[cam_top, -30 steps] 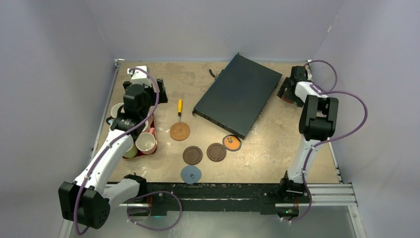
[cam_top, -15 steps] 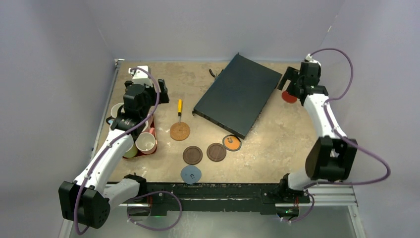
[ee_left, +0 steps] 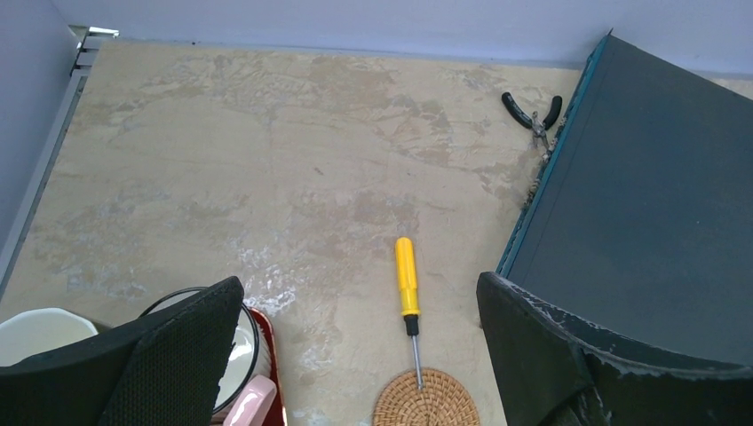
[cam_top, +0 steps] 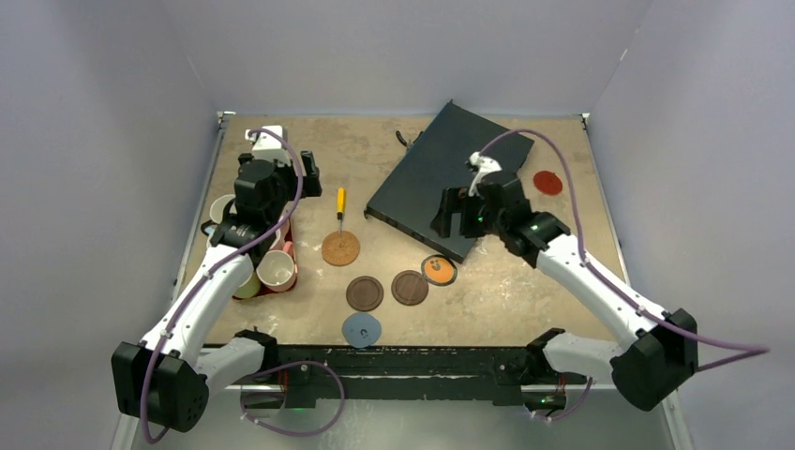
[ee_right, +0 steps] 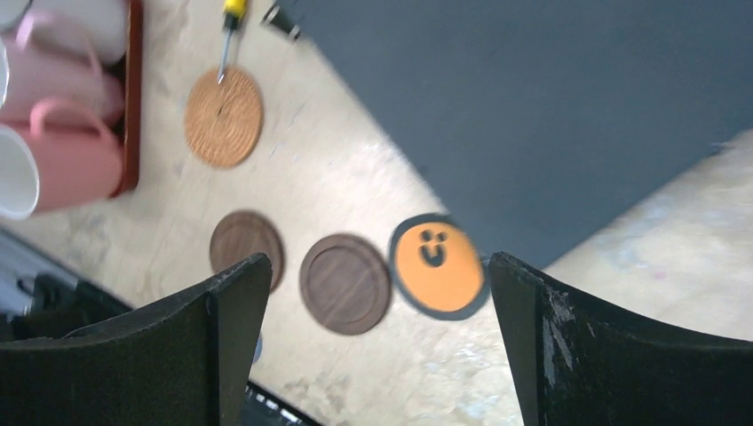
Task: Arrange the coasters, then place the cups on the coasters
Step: Move the coaster to the center of the board.
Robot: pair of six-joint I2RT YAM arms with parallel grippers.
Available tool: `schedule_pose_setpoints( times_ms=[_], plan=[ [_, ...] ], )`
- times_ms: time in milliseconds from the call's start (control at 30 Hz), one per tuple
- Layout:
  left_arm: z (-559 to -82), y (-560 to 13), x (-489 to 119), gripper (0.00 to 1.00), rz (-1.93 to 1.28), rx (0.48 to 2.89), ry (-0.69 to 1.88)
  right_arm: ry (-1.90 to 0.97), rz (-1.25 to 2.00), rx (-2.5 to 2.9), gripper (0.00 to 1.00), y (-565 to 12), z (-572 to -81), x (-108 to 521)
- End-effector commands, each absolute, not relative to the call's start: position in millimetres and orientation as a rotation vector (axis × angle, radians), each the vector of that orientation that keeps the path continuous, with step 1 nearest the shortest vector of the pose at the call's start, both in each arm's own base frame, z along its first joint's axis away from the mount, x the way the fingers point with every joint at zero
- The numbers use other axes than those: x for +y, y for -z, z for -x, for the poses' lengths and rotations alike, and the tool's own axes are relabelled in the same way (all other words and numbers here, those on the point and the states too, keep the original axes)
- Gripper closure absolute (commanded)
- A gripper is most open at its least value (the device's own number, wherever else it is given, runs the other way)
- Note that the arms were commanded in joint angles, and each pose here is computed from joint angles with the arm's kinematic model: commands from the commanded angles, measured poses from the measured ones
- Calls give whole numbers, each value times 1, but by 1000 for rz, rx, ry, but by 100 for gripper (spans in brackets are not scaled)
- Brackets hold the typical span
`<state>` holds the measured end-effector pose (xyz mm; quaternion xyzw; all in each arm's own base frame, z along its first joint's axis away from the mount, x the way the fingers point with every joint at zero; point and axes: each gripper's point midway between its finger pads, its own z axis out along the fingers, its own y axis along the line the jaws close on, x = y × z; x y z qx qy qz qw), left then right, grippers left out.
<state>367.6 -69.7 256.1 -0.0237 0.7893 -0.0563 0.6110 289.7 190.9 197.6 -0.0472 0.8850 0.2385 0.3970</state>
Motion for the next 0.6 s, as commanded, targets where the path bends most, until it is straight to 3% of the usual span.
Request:
schedule_pose_setpoints(
  times_ms=[0, 267, 567],
  plan=[
    [-370, -260, -69, 1, 57, 1792, 118, -691, 199, 2279, 5, -184, -269, 236],
    [-370, -261, -64, 1, 71, 1787, 92, -704, 350, 2329, 4, -140, -256, 299],
    [-370, -261, -61, 1, 79, 1785, 78, -580, 396, 2407, 3, -78, -258, 331]
  ],
)
